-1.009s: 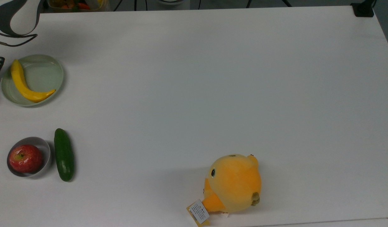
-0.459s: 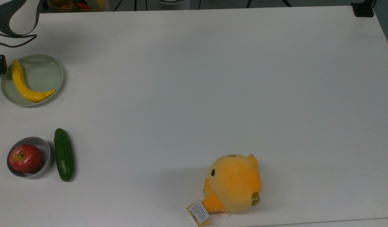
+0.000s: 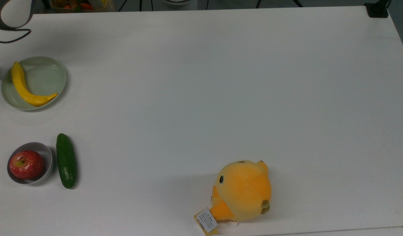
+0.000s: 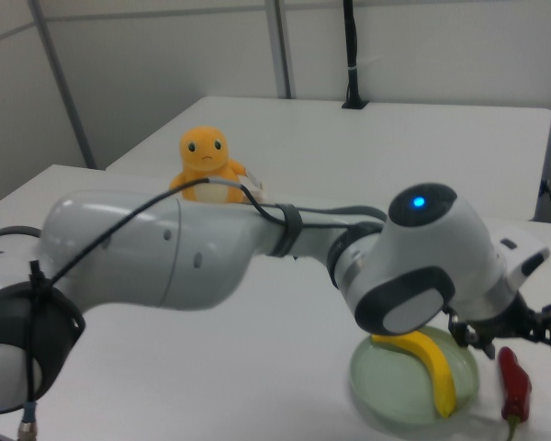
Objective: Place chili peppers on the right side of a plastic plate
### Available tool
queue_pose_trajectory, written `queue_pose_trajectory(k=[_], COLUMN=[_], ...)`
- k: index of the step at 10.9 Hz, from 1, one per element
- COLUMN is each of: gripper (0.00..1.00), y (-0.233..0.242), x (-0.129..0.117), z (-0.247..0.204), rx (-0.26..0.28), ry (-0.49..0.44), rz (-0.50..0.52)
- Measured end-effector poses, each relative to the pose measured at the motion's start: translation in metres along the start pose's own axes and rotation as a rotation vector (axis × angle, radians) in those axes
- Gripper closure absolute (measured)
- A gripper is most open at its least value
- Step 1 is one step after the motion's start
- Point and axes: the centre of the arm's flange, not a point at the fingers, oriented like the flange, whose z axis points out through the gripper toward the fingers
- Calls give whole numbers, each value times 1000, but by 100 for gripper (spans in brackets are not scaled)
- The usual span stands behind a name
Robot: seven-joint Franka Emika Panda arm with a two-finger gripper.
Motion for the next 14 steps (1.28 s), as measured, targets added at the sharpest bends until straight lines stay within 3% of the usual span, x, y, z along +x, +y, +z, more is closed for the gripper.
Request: queue_pose_trajectory(k=[2,5,9,11,14], gripper=[0,0,0,0,0], y=[3,-20,-74,-120,-190], x=[19,56,68,78,97], z=[-44,-140,-296,-349,-397], rx=[-10,133,351,420,479], ry=[46,16,-116,-185,-278], rz=[67,184,336,406,441])
